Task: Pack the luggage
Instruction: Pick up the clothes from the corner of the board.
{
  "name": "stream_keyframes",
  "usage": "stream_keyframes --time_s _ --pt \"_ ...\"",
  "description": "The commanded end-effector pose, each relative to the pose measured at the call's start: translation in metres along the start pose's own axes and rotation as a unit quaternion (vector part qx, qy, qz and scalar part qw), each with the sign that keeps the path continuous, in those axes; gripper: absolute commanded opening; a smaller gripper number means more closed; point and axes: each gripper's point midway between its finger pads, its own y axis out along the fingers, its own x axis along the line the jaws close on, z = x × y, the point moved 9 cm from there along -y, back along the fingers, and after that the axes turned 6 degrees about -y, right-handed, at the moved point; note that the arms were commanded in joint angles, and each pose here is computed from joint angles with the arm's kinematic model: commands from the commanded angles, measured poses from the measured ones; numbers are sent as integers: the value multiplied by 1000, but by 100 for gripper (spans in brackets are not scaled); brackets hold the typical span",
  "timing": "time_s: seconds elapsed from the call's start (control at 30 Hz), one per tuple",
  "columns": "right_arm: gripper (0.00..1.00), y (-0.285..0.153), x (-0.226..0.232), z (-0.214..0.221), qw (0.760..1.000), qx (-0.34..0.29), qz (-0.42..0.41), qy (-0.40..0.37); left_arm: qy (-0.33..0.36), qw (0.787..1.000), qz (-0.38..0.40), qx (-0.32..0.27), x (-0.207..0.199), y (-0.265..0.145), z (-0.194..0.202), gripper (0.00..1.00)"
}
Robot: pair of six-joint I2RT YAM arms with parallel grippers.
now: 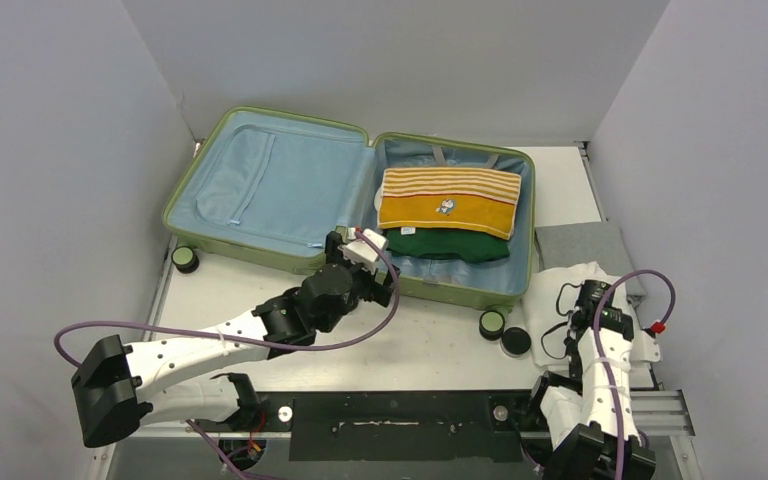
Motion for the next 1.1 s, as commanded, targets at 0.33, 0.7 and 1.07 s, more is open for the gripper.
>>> stream_keyframes --time_s 0.33,0.7,1.07 --pt "98 22 12 5 1000 -10 17 -1 18 999 -15 -23 -6 -1 -20 97" --pt "90 41 13 13 999 -14 28 -16 24 999 -22 -21 -5 0 -19 97" --pt "44 45 16 16 999 -16 12 -35 23 999 -30 -29 -2 -2 -22 97"
